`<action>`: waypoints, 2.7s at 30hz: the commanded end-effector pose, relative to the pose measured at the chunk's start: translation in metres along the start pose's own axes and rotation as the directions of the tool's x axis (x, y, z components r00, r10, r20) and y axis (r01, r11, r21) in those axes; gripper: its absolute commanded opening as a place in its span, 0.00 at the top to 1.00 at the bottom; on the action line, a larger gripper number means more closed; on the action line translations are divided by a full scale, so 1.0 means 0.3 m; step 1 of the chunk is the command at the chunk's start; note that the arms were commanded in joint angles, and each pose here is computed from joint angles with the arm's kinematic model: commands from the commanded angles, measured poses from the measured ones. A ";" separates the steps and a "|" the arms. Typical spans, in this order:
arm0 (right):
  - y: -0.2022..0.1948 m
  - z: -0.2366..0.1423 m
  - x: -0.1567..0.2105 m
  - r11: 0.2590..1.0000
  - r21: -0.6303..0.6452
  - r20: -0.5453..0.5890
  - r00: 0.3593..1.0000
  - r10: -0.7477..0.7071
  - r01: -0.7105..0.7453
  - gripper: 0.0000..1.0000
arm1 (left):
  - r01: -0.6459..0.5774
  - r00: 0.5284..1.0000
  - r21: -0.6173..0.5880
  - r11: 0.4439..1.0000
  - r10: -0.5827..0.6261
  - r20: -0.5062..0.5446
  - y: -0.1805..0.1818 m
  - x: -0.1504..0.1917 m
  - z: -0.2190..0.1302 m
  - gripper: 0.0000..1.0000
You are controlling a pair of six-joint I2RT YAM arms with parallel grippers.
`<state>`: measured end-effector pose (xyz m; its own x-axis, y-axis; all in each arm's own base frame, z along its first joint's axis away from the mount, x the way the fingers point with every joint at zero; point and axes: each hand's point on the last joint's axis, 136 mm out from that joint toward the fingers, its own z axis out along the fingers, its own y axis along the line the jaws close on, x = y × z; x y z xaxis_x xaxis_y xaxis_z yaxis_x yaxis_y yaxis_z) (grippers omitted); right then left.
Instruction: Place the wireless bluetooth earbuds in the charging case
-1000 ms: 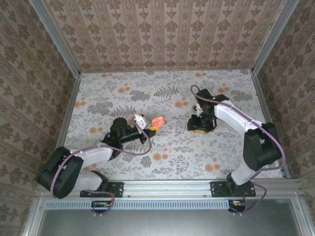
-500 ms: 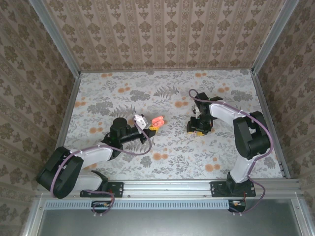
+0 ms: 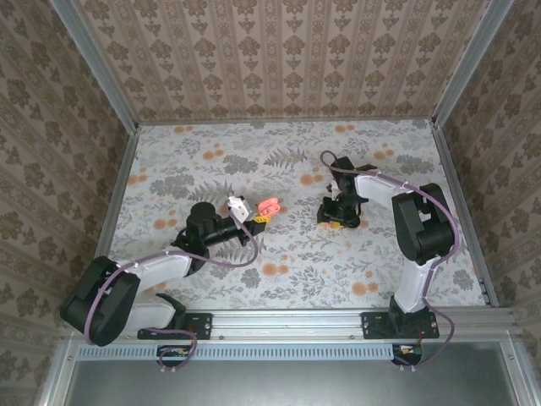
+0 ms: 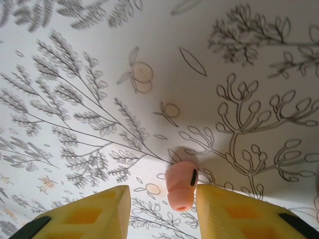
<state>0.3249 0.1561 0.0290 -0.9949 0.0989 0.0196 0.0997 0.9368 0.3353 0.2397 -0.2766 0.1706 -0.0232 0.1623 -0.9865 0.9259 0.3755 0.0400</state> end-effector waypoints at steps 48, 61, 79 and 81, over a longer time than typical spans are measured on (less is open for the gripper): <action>-0.007 -0.006 -0.017 0.976 0.165 -0.071 0.989 -0.132 0.142 0.87 | 0.001 1.000 -0.008 1.000 -0.002 -0.015 0.016 0.009 -0.003 0.85; 0.030 -0.037 -0.028 0.986 0.112 0.039 0.991 -0.130 0.125 0.90 | 0.032 0.999 -0.011 0.999 -0.033 -0.037 0.024 0.040 0.020 0.86; 0.165 -0.147 -0.086 0.986 -0.051 0.343 0.930 -0.132 0.158 0.93 | 0.143 0.990 0.009 0.990 -0.143 -0.004 0.030 0.061 0.089 0.87; 0.205 -0.172 -0.093 0.980 -0.093 0.399 0.908 -0.127 0.177 0.93 | 0.168 0.986 0.008 0.986 -0.169 0.017 0.033 0.061 0.105 0.87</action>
<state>0.3422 0.1775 0.0726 -0.9569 0.0494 -0.2861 -0.0538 0.9382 0.3420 0.2515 -0.2874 0.1209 -0.2025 0.1838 -0.9619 0.9109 0.3960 -0.1162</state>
